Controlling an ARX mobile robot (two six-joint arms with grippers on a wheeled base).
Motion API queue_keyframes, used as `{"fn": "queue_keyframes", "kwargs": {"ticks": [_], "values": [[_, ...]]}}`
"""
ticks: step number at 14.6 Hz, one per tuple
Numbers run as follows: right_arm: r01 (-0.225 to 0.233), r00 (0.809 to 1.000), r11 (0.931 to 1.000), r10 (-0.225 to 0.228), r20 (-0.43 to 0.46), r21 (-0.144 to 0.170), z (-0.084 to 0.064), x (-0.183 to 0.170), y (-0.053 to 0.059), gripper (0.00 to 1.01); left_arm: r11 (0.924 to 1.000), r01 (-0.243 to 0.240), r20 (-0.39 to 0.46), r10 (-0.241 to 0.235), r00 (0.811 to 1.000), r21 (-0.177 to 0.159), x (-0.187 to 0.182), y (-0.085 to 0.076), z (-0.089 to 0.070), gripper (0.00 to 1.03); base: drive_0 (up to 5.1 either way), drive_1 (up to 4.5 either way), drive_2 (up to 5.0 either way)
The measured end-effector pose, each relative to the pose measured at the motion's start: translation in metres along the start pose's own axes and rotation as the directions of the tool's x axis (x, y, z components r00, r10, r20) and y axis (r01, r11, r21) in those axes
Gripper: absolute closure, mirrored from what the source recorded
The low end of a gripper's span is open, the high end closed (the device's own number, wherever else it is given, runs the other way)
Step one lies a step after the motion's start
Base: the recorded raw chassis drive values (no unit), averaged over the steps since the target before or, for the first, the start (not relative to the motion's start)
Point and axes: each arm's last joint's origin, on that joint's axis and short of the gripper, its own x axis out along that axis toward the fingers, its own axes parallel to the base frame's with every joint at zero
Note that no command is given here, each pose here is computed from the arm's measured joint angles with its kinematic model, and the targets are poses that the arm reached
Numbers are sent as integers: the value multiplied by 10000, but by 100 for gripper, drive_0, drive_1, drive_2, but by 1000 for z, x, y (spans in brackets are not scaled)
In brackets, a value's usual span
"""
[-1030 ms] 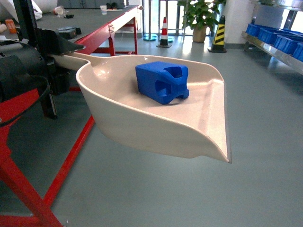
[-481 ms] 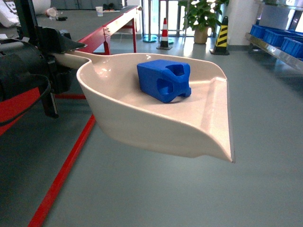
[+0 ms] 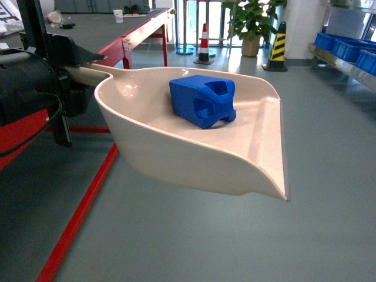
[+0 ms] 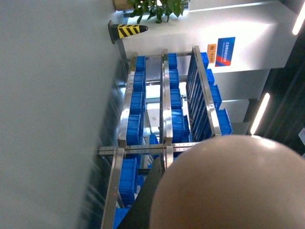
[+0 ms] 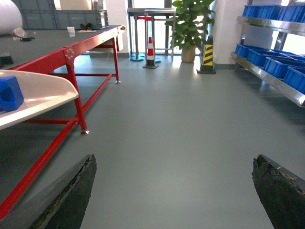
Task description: Place part in tray to right shelf
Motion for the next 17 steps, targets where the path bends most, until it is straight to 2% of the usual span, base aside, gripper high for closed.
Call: {"fn": "queue_keyframes", "kwargs": {"ticks": [17], "values": [[-15, 10000, 10000, 15, 27, 0, 0, 0, 0, 3, 10000, 15, 5, -15, 10000, 3, 0, 0, 0, 91, 6, 440, -427]]}}
